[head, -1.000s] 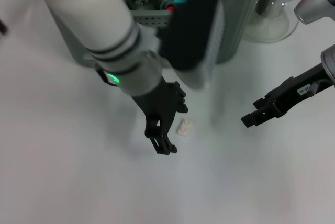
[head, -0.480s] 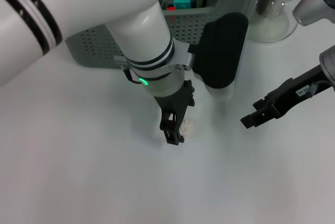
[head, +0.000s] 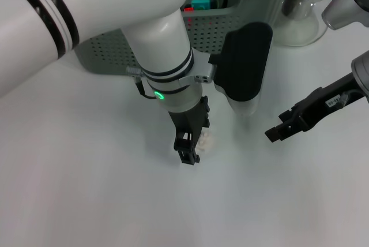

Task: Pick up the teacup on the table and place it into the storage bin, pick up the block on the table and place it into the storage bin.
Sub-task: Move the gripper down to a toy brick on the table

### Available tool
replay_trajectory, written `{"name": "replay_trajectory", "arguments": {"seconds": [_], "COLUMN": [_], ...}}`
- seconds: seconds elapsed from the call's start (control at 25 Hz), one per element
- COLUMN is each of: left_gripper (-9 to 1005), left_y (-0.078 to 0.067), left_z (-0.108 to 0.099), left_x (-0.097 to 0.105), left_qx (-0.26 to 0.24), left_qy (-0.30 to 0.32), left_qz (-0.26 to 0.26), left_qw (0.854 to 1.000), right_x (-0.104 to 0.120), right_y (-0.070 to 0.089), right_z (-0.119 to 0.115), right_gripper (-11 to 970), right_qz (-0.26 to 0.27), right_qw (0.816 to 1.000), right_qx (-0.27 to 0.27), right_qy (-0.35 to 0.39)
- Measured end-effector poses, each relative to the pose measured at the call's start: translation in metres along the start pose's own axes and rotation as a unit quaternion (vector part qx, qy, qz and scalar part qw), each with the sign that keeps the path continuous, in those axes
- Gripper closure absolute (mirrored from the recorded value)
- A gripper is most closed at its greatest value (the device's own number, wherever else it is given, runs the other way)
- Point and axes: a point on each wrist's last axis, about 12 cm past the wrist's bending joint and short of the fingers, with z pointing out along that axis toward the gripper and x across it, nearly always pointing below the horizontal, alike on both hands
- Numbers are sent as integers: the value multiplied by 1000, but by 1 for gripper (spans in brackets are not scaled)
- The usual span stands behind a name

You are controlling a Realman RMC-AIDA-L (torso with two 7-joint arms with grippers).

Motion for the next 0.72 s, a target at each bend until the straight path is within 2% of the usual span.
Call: {"name": "replay_trajectory", "arguments": {"seconds": [0.28,0.72], "left_gripper": [234,249], "left_y": [0,2], "left_z": [3,7], "left_x": [-3,-6], "left_qx": [1,-8], "left_qy": [-8,-6], "left_qz": [-1,7], "left_qw": [1000,1000], "right_x": [-2,1], "right_y": [0,1], "right_z": [-1,2], "right_gripper": [275,275], "right_qz": [-4,-2], "right_qw": [1000,1000], "right_qx": [0,-3], "right_qy": [-1,0]}}
